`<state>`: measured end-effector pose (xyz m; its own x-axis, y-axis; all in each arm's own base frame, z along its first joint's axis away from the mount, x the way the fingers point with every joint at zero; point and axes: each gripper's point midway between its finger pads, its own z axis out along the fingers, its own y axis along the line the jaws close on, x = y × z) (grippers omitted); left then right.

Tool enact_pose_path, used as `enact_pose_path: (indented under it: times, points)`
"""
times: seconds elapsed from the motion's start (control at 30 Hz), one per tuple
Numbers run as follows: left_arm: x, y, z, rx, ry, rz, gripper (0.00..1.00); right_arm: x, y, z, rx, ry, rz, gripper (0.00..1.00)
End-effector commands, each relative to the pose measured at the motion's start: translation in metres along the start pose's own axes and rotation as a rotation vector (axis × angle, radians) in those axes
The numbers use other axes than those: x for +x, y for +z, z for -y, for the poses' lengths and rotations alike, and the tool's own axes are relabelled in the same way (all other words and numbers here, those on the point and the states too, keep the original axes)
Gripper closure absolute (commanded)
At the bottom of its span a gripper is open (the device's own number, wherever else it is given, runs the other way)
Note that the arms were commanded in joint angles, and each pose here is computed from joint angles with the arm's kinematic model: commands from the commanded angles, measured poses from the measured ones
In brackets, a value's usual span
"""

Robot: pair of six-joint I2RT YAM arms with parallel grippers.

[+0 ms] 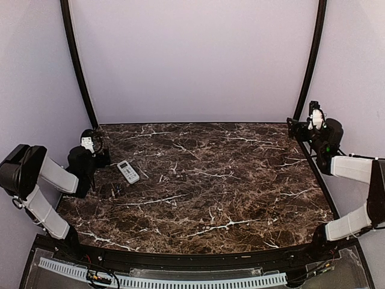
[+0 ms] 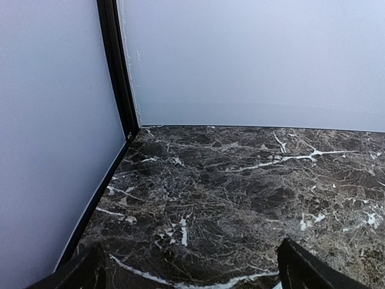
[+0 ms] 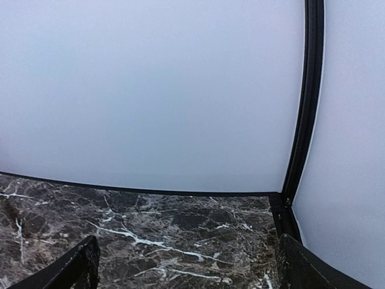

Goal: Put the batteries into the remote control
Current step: Pick up the remote control from the center of the board.

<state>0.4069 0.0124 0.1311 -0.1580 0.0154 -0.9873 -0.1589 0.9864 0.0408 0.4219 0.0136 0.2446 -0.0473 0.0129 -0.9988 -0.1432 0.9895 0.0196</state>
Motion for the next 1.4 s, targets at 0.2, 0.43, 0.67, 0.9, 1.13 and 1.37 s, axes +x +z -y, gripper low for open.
enact_pose_path:
  times: [0.2, 0.43, 0.67, 0.9, 1.13, 1.37]
  points:
    - [-0.101, 0.000, -0.009, -0.120, -0.241, -0.164, 0.04, -0.011, -0.005, -0.042, -0.161, 0.356, -0.201, 0.01]
    - [-0.035, -0.034, 0.051, -0.198, -0.402, -0.545, 0.01, 0.019, -0.003, -0.075, -0.039, 0.316, -0.456, 0.01]
    - [0.041, -0.037, 0.085, -0.320, -0.463, -0.844, 0.01, 0.033, -0.009, -0.124, -0.059, 0.254, -0.552, 0.02]
    - [0.089, -0.027, 0.098, -0.375, -0.424, -0.948, 0.01, 0.060, -0.011, -0.160, -0.102, 0.189, -0.640, 0.01]
    - [0.112, -0.027, 0.102, -0.369, -0.425, -0.985, 0.04, 0.076, -0.007, -0.177, -0.124, 0.161, -0.685, 0.01]
    - [0.128, -0.031, 0.105, -0.372, -0.430, -1.028, 0.41, 0.079, -0.003, -0.183, -0.128, 0.149, -0.702, 0.01]
